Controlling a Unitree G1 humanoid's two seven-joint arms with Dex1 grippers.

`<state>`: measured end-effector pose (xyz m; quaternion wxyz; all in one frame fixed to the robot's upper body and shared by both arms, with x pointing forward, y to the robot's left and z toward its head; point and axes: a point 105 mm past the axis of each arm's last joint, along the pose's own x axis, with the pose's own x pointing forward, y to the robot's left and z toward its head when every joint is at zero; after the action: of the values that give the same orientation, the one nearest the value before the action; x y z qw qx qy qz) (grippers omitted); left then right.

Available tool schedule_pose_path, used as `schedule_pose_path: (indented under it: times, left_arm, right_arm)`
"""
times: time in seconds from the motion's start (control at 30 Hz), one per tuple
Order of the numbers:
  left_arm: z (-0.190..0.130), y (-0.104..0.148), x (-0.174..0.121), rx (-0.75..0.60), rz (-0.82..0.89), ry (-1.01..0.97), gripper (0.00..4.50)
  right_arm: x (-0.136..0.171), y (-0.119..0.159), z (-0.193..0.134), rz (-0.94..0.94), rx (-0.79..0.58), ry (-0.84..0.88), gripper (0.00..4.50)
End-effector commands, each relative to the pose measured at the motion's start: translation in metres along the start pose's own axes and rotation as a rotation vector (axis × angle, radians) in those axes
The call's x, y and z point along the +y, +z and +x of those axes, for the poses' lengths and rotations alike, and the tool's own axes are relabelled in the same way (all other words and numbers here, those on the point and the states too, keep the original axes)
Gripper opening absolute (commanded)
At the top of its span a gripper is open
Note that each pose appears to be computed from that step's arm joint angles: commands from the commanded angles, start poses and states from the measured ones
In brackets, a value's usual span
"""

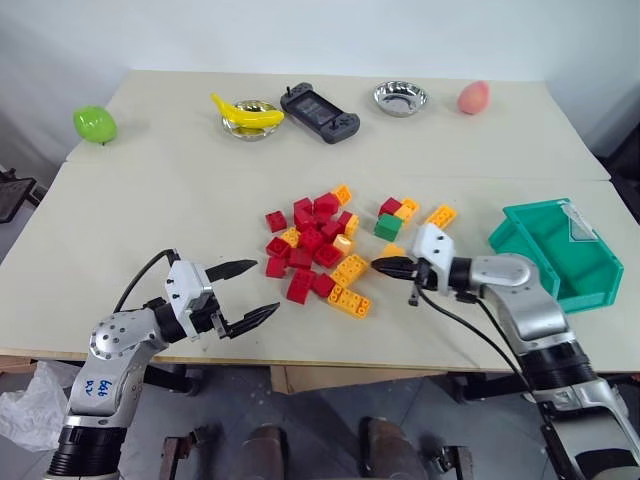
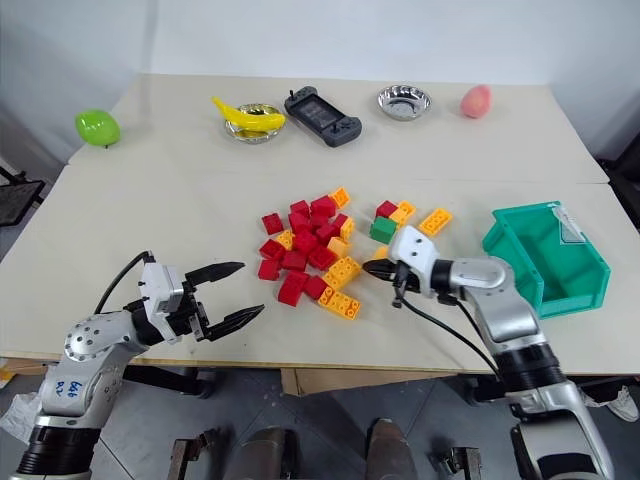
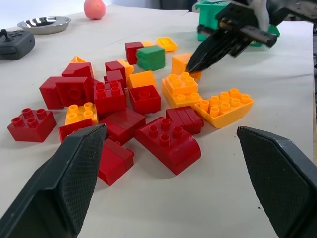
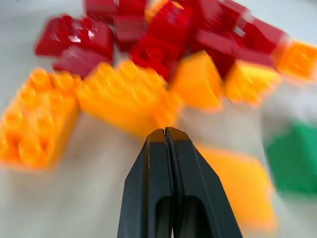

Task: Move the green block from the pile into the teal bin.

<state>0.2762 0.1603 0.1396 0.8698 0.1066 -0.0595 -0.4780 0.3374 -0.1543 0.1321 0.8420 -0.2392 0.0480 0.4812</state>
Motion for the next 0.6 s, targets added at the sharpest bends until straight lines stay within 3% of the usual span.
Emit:
schedule_pose_path:
  times: [0.03, 0.1, 0.23, 0.43, 0.6]
  left_arm:
    - [-0.009, 0.005, 0.013, -0.03, -0.003, 0.082, 4.5]
    - [-0.016, 0.004, 0.024, -0.036, -0.02, 0.142, 4.5]
    - [-0.023, 0.001, 0.031, -0.029, -0.034, 0.194, 4.5]
    - [-0.031, 0.0, 0.03, -0.013, -0.03, 0.217, 4.5]
    - [-0.027, 0.003, 0.022, -0.019, -0.027, 0.208, 4.5]
  right_arm:
    - [-0.008, 0.011, -0.015, -0.022, -0.064, -0.061, 0.04]
    - [-0.009, 0.018, -0.007, -0.013, -0.094, -0.072, 0.04]
    - [0.006, 0.04, 0.042, -0.018, -0.157, 0.011, 0.04]
    - [0.015, 0.064, 0.109, -0.041, -0.139, 0.057, 0.04]
    - [0.006, 0.085, 0.129, -0.054, -0.177, 0.038, 0.04]
